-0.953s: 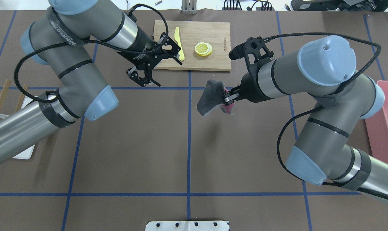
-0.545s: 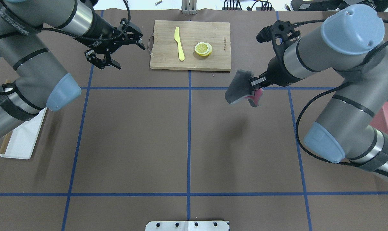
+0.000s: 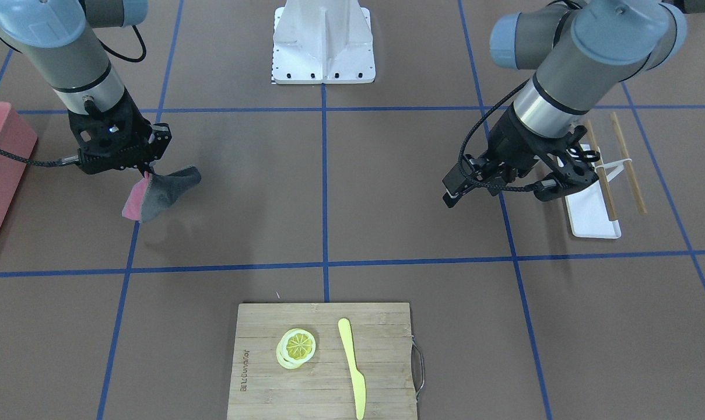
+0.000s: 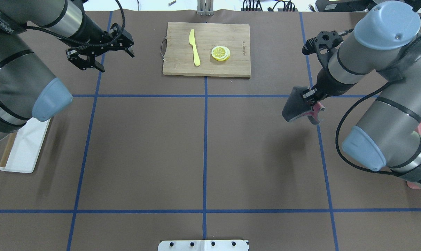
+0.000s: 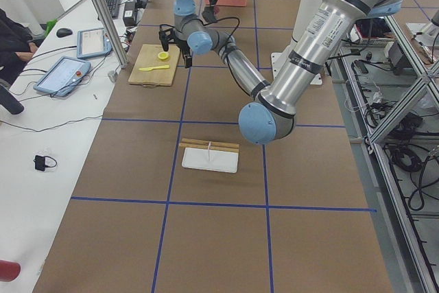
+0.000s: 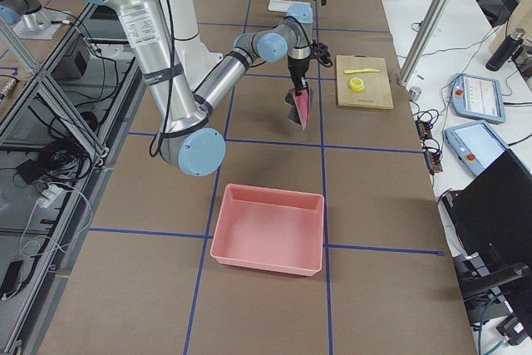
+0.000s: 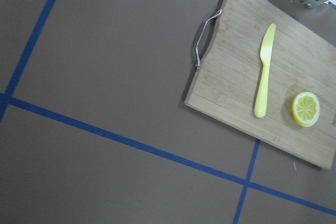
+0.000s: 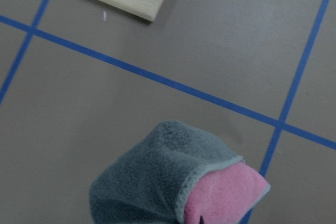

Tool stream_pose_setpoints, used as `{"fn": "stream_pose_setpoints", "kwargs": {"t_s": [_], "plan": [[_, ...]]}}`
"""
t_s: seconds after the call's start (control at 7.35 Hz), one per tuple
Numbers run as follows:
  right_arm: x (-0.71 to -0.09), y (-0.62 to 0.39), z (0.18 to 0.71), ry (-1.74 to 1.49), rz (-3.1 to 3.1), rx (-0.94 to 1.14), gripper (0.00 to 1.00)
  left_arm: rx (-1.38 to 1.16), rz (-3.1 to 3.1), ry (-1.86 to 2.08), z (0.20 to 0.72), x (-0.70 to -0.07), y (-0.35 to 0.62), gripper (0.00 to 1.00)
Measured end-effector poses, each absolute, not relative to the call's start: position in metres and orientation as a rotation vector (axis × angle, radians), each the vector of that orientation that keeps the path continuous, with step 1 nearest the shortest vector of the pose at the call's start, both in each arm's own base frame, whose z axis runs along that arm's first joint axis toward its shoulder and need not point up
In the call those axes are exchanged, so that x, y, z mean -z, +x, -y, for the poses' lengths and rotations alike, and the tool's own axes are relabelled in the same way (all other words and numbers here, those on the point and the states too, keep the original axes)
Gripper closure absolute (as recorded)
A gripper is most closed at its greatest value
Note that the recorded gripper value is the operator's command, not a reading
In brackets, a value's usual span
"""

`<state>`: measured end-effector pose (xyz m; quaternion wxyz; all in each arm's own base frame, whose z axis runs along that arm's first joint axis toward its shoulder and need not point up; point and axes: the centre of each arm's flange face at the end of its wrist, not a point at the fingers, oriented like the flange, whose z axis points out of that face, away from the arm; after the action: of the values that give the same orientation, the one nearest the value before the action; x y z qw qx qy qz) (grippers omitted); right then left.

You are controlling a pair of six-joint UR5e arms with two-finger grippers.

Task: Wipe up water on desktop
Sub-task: 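Lower the cloth onto the table with the right gripper while the left arm withdraws, then wipe the cloth across the table toward the robot with the right gripper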

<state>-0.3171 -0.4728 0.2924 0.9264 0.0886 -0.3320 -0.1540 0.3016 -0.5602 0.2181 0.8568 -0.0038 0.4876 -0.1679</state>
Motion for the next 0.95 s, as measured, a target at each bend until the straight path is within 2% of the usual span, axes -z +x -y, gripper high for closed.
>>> {"fn": "stream_pose_setpoints", "kwargs": {"t_s": [0.41, 0.95], "plan": [[-0.326, -0.348, 0.459, 0.122, 0.510, 0.388, 1.00, 0.282, -0.938, 0.064, 0.563, -0.246, 0.238, 0.02], [-0.376, -0.371, 0.470, 0.057, 0.432, 0.490, 1.00, 0.211, -0.791, 0.134, 0.561, -0.324, 0.181, 0.02]]}}
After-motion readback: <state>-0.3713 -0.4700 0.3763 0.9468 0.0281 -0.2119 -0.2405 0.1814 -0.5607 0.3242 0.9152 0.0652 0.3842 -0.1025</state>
